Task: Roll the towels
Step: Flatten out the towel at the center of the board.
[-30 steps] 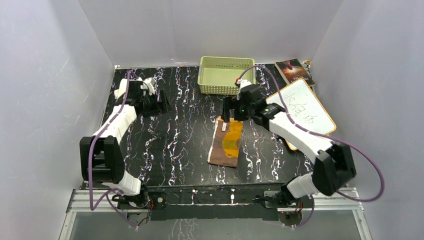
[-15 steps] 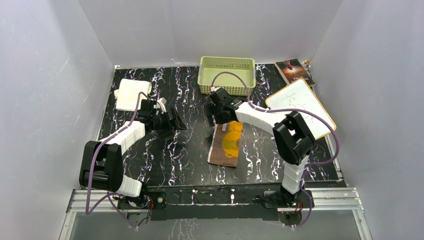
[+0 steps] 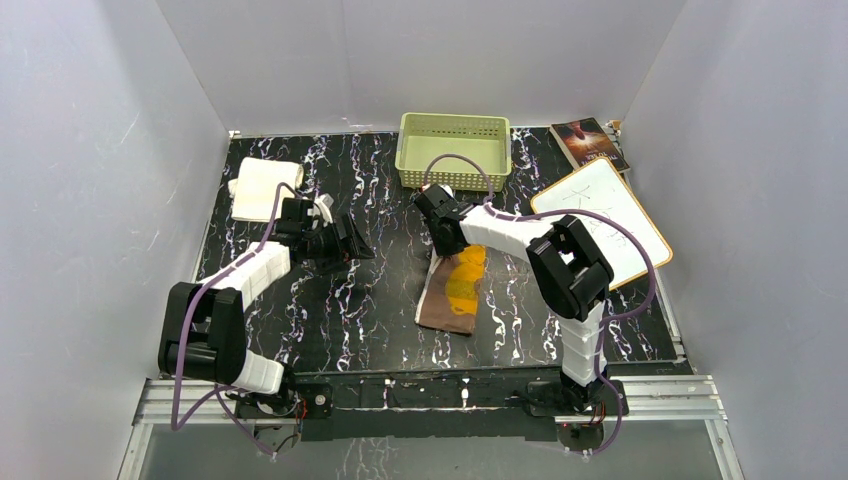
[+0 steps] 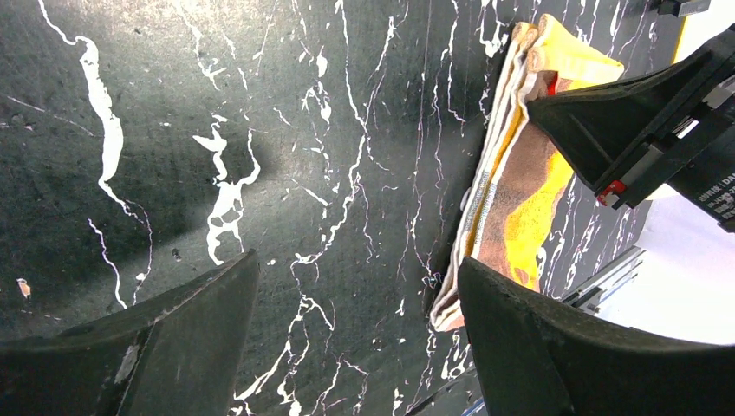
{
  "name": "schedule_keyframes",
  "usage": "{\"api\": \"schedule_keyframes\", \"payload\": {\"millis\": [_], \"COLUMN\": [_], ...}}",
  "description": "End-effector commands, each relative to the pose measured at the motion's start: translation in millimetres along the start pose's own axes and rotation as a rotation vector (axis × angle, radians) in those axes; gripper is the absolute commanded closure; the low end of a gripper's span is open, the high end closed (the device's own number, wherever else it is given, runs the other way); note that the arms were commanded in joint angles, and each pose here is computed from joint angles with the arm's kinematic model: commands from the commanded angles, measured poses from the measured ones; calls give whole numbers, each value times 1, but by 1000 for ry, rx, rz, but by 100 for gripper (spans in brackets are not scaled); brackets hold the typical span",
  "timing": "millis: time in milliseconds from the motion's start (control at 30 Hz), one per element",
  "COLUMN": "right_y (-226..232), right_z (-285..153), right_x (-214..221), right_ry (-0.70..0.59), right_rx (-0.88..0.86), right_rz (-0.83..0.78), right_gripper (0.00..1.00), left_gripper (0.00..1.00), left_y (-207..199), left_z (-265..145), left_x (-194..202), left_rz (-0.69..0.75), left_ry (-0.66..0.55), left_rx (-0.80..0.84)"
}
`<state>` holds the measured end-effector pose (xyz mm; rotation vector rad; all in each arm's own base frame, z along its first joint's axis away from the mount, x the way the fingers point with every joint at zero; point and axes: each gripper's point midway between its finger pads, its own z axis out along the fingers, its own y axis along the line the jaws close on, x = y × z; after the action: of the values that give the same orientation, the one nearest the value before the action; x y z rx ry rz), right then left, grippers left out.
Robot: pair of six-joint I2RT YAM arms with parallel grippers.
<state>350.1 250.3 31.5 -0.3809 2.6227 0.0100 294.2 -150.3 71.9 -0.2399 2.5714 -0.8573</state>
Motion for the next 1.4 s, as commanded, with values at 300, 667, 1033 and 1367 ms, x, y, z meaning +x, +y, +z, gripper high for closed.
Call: {"api": "schedule_keyframes", "payload": {"millis": [300, 667, 1033, 1367], "right_y": [89, 145, -49, -51], "right_z": [-149, -321, -194, -153], "right_x": [-134, -214, -55, -48], "right_ry": [-402, -827, -624, -527], "right_rx": [-312, -625, -304, -220], "right_rz": [7, -13, 324, 266], "right_gripper": [100, 100, 23, 25], "left_gripper": [15, 14, 16, 18], "left_y": [-7, 13, 34, 62], "left_z": [-40, -167, -128, -83], "left_x": [-55, -164, -124, -59], "left_rz": [81, -86, -79, -76], "left_ry": [-141, -532, -397, -215], "left_rx": [-60, -14, -42, -184]}}
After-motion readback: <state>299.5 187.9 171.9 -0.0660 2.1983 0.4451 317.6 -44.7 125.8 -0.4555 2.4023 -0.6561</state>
